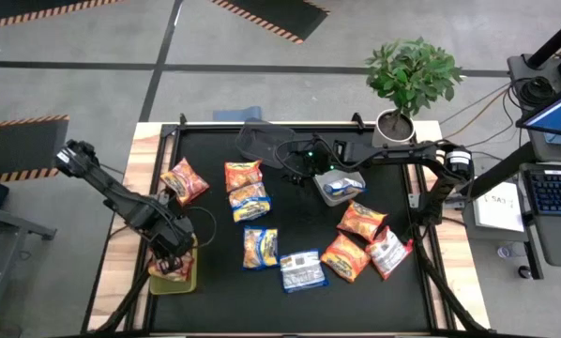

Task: Sort Maruchan noodles
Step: Put the red noodle pack into the yellow bin

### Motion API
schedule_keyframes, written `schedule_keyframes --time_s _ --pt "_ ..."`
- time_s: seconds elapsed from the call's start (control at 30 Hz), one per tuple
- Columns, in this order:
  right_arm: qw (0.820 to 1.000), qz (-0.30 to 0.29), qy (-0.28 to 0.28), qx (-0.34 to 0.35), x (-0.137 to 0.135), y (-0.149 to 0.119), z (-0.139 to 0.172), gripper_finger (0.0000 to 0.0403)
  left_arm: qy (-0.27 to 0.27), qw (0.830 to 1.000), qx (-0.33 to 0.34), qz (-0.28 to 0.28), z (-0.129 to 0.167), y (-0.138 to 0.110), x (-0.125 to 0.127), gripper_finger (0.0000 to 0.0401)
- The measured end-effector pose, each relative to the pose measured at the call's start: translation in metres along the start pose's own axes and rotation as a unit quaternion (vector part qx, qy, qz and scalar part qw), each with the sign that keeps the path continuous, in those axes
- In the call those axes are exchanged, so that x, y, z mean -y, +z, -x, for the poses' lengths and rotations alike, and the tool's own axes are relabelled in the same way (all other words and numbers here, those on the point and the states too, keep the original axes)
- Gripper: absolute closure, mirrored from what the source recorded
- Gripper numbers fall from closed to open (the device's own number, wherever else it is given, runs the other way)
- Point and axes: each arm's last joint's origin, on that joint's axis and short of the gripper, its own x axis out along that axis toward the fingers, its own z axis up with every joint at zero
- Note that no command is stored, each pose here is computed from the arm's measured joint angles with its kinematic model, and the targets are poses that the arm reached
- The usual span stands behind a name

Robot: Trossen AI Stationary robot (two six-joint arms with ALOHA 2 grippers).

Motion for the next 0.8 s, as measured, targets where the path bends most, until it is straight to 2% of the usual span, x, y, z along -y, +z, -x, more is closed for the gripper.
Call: schedule_keyframes --time_s 0.1,0.27,0.4,0.63,0.8 --pt "1.000 0.000 0.000 0.000 0.000 0.000 0.000 0.0394 -0.009 1.000 -0.025 0.015 -0.005 0.001 0.002 0.0401" --pt "1.000 0.000 0.000 0.000 0.000 0.000 0.000 0.0394 -0.074 0.994 -0.075 0.039 -0.006 0.002 0.014 0.0401" --pt "1.000 0.000 0.000 0.000 0.000 0.000 0.000 0.0394 -0.095 0.991 -0.083 0.052 -0.005 0.002 0.018 0.0401" --pt "1.000 0.000 0.000 0.000 0.000 0.000 0.000 0.0394 -0.091 0.993 -0.067 0.036 0.001 0.001 0.018 0.0401" --pt "1.000 0.006 -0.001 0.003 0.000 0.000 0.000 0.0394 0.000 0.996 -0.069 0.060 0.012 -0.007 0.003 0.0401"
